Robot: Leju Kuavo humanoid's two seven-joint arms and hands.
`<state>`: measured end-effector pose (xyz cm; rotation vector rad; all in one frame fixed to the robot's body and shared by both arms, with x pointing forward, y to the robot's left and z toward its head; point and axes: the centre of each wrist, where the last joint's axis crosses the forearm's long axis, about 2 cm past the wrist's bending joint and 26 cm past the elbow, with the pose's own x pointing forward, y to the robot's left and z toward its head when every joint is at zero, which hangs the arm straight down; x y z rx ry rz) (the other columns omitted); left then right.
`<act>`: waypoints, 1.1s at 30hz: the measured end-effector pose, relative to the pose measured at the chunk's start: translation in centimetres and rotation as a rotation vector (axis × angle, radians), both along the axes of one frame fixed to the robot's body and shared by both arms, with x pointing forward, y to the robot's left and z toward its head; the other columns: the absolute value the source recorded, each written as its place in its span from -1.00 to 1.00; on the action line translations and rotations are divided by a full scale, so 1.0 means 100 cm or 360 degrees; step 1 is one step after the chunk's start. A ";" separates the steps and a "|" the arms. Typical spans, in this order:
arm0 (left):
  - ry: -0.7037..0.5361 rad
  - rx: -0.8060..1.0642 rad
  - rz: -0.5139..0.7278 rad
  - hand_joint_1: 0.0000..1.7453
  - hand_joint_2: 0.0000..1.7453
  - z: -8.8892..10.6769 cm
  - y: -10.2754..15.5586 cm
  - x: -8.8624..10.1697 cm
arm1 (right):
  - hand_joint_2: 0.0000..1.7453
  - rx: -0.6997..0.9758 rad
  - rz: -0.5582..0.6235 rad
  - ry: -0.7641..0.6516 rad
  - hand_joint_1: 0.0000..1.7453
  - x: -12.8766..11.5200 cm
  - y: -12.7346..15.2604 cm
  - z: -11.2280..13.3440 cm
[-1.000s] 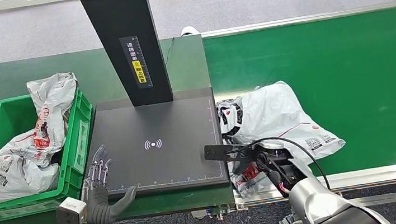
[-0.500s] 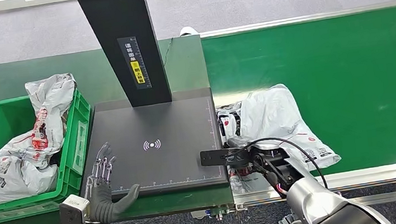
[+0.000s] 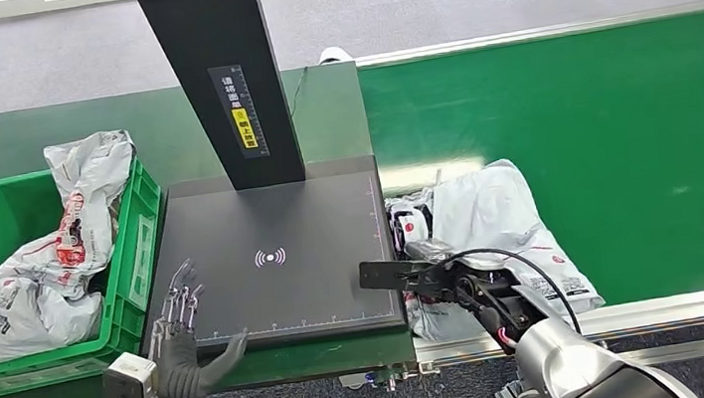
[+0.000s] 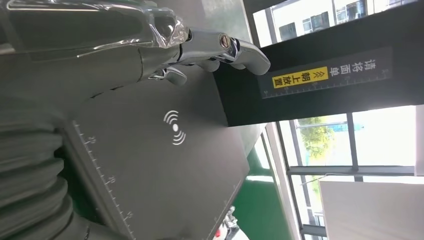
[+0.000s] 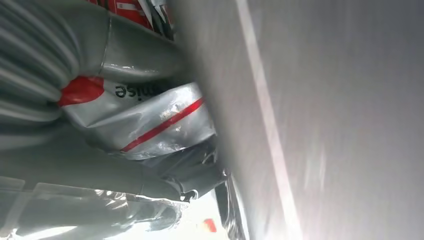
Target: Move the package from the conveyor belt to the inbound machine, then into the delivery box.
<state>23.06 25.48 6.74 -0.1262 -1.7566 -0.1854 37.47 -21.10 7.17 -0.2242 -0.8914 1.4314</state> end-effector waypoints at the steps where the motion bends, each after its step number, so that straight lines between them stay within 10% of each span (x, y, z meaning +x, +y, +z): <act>1: 0.0003 -0.0002 0.0005 -1.00 1.00 -0.001 0.001 -0.004 | 1.00 0.0058 -0.0044 -0.0067 1.00 0.001 -0.001 0.002; 13: -0.0105 -0.0007 0.0102 -1.00 1.00 0.002 0.014 -0.025 | 1.00 0.1031 -0.0383 -0.1152 1.00 0.020 0.005 0.076; 20: -0.0126 -0.0014 0.0116 -1.00 1.00 0.004 0.015 -0.027 | 1.00 0.1160 -0.0364 -0.1355 1.00 0.014 0.007 0.092; 26: -0.0169 -0.0031 0.0138 -1.00 1.00 0.007 0.014 -0.027 | 1.00 0.1256 -0.0249 -0.1617 1.00 0.008 0.008 0.106; 33: -0.0313 -0.0087 0.0199 -1.00 1.00 0.014 0.014 -0.025 | 1.00 0.0975 0.0292 -0.1389 1.00 0.000 0.045 0.094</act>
